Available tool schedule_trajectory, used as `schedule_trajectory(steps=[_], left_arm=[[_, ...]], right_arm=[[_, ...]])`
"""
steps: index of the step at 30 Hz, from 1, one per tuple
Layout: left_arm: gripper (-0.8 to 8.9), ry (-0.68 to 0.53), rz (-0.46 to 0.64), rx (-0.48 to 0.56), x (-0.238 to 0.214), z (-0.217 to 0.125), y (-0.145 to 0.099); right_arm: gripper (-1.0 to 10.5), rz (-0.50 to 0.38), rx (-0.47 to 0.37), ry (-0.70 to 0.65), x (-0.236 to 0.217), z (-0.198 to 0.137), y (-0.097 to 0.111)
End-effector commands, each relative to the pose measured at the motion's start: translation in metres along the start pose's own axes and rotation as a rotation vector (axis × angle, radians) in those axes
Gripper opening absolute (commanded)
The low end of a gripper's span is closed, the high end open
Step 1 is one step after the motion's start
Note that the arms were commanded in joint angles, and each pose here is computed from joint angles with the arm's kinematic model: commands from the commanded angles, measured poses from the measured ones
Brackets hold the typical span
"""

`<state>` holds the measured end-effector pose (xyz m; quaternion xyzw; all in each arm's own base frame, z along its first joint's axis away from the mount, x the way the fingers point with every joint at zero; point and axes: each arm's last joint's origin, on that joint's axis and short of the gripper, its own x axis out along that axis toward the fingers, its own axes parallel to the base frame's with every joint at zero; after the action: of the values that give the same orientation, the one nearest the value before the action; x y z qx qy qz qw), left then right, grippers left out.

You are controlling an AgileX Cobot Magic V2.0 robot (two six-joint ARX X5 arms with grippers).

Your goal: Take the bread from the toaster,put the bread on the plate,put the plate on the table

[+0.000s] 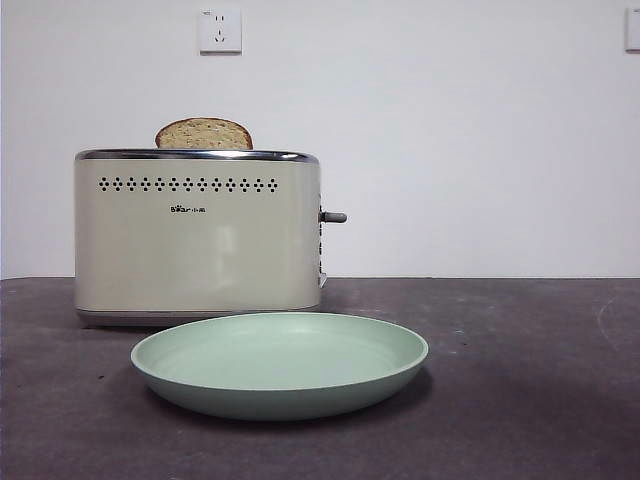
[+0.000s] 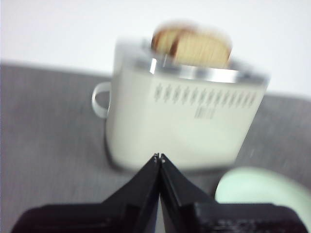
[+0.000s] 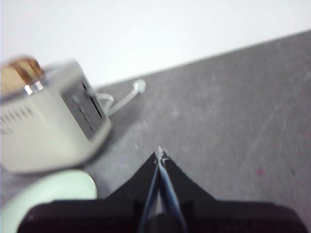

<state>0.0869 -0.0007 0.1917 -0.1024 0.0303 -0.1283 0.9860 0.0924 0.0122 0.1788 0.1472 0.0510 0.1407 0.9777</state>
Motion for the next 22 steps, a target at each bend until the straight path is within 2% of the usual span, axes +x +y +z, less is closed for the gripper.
schedule_trajectory(steps=[1, 6, 10, 16, 22], left_arm=[[-0.08, -0.064, -0.024, -0.019, -0.006, 0.020, -0.007], [-0.08, -0.125, -0.055, -0.018, -0.020, 0.054, -0.020], [-0.08, -0.130, -0.060, -0.015, -0.030, 0.080, -0.029], [-0.08, -0.099, -0.079, -0.023, -0.038, 0.118, -0.041], [-0.08, -0.016, -0.056, -0.054, -0.040, 0.151, -0.048]], right_arm=[[-0.1, 0.022, 0.031, -0.054, -0.004, 0.023, 0.008], [-0.1, 0.079, 0.024, -0.057, -0.008, 0.062, 0.023], [-0.1, 0.143, 0.004, -0.003, -0.006, 0.093, 0.034], [-0.1, 0.214, -0.030, 0.109, 0.000, 0.129, 0.046], [-0.1, 0.221, -0.054, 0.225, 0.005, 0.155, 0.054]])
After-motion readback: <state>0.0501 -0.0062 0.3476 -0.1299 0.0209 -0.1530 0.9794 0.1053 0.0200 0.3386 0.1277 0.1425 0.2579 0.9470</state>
